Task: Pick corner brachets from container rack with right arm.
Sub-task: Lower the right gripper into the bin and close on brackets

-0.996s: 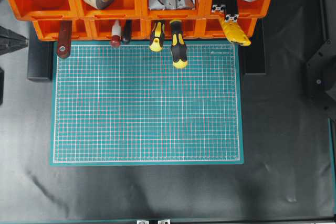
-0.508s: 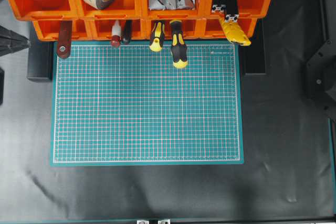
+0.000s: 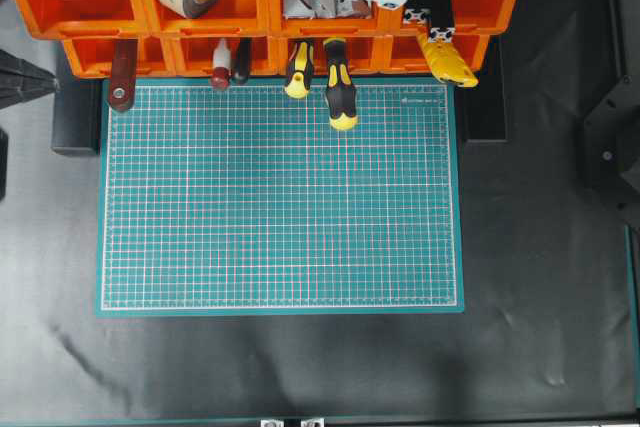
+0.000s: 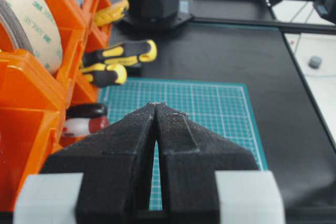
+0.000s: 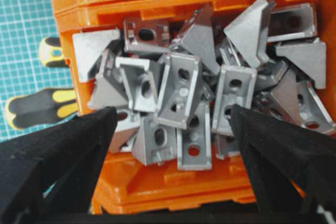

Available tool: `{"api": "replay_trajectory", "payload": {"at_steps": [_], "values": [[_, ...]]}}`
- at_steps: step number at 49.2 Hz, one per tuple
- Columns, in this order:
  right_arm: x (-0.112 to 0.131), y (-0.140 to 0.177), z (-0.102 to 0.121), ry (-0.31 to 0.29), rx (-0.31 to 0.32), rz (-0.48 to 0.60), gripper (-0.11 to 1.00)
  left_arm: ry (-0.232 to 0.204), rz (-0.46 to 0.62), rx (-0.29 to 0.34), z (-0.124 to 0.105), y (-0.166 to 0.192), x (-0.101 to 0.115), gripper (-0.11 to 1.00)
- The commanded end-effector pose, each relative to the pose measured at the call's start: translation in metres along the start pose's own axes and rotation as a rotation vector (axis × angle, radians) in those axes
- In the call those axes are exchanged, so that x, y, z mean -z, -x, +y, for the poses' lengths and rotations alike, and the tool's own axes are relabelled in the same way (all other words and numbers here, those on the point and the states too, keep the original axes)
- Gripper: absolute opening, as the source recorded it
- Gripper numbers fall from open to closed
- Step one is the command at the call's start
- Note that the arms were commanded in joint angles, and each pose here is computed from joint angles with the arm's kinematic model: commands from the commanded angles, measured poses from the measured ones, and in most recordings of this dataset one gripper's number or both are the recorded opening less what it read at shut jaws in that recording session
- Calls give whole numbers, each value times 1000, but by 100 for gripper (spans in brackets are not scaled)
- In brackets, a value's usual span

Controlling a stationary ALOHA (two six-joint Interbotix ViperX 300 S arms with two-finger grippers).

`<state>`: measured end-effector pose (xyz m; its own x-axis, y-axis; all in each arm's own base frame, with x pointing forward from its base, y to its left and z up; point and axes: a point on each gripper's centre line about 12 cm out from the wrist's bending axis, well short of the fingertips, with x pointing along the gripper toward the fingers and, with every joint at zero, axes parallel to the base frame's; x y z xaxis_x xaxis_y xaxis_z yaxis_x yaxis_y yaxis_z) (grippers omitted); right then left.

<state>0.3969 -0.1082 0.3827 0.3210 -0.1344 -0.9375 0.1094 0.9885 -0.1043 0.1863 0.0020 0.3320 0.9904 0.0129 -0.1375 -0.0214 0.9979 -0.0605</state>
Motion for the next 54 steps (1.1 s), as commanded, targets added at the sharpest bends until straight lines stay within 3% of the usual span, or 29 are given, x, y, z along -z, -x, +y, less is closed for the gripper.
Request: {"api": "replay_trajectory", "payload": {"at_steps": [1, 8, 26, 39, 43, 49, 54], "values": [[-7, 12, -1, -13, 8, -62, 85, 0, -32, 0, 0, 1, -13, 0], [-9, 5, -6, -51, 13, -77, 85, 0, -31, 0, 0, 1, -13, 0], [-1, -24, -7, -60, 9, -23, 85, 1, -29, -2, 0, 0, -13, 0], [-1, -22, -8, -60, 17, -32, 83, 0, -29, 0, 0, 0, -13, 0], [-1, -22, -8, -57, 16, -26, 74, 0, -31, 0, 0, 0, -13, 0], [1, -19, -8, -57, 15, -12, 44, 0, -31, 0, 0, 1, -13, 0], [2, -13, -8, -58, 17, -21, 39, 0, -34, 0, -1, 1, -14, 0]]}}
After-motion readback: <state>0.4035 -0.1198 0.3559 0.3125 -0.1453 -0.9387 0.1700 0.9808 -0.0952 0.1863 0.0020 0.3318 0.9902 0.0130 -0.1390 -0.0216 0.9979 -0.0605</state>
